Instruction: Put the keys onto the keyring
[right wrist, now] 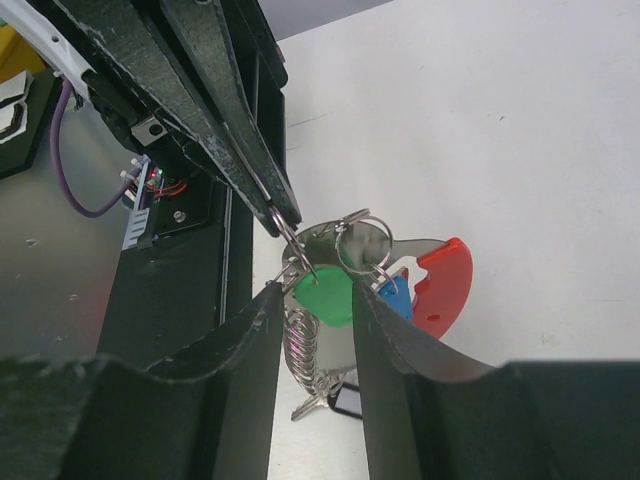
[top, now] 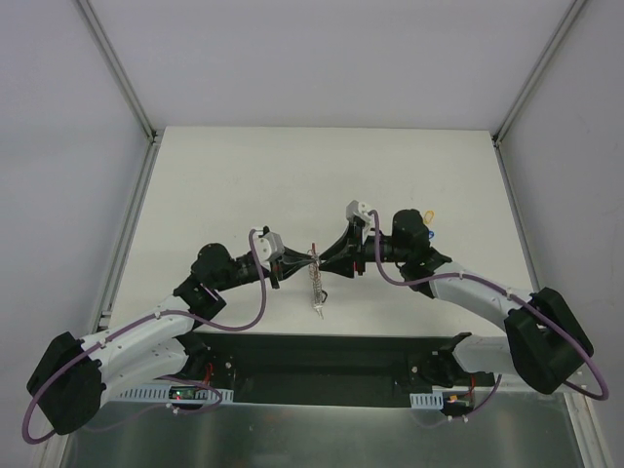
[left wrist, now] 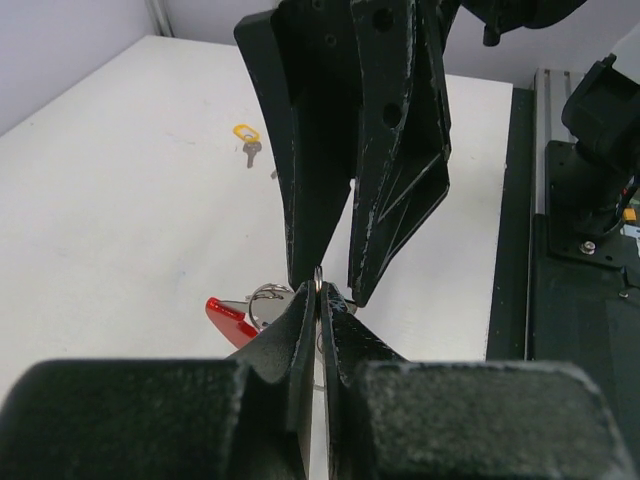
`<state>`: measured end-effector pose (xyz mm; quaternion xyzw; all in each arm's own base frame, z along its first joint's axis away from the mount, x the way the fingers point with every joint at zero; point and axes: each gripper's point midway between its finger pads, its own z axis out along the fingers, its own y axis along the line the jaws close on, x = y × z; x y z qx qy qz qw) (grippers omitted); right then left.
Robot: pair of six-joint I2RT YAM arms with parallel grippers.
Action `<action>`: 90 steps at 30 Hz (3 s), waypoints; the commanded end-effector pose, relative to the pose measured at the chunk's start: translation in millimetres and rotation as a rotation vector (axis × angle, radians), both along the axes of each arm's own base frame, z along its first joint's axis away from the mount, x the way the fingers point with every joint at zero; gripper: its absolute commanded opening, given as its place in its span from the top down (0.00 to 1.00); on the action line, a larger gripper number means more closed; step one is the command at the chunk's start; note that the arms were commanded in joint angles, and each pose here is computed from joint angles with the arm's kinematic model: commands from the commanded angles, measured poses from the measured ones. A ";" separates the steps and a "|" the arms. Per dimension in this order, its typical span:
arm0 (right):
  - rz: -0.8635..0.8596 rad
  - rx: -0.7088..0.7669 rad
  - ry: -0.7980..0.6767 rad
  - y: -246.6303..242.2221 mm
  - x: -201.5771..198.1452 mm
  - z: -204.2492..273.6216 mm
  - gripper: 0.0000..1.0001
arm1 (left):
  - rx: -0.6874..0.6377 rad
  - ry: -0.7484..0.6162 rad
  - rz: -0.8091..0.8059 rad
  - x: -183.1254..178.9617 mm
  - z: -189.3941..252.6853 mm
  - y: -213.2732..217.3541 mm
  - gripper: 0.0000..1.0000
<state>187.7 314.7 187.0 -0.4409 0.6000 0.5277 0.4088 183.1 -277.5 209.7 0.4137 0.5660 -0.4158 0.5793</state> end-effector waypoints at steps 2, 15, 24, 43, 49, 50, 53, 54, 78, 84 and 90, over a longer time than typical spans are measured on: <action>0.023 0.078 -0.071 3.2 4.2 26.7 0.64 | -0.110 -0.102 -0.035 -6.3 34.8 0.0 1.00; 0.070 0.127 -0.066 2.2 -1.3 33.1 0.68 | -0.107 -0.106 -0.068 -10.8 35.4 -1.5 1.00; 0.117 0.124 -0.052 4.2 -5.6 29.3 0.72 | -0.115 -0.115 -0.060 -11.0 38.8 0.1 1.00; 0.136 0.126 -0.029 7.6 -4.2 29.4 0.99 | -0.134 -0.110 -0.183 -29.4 47.9 -7.3 1.00; 0.145 0.121 0.009 10.9 -1.9 28.3 0.99 | -0.137 -0.112 -0.254 -35.9 51.6 -13.6 1.00; 0.153 0.118 0.025 11.7 -3.0 26.6 0.99 | -0.137 -0.112 -0.258 -36.1 51.4 -14.2 1.00; 0.152 0.118 0.025 12.6 -1.6 27.4 0.99 | -0.132 -0.107 -0.275 -36.8 50.7 -16.3 1.00; 0.150 0.117 0.031 12.7 -1.4 26.8 0.99 | -0.133 -0.109 -0.278 -37.2 51.6 -16.4 1.00; -0.811 -0.259 0.043 -93.6 108.4 -20.9 0.23 | 0.065 -0.024 0.131 33.0 28.1 18.0 1.00; -1.151 -0.269 0.027 -153.3 118.9 -7.5 0.01 | 0.139 0.076 0.200 51.5 25.4 23.1 1.00; -1.371 -0.214 0.024 -195.8 112.6 27.9 0.04 | 0.170 0.126 0.264 64.4 30.2 32.0 1.00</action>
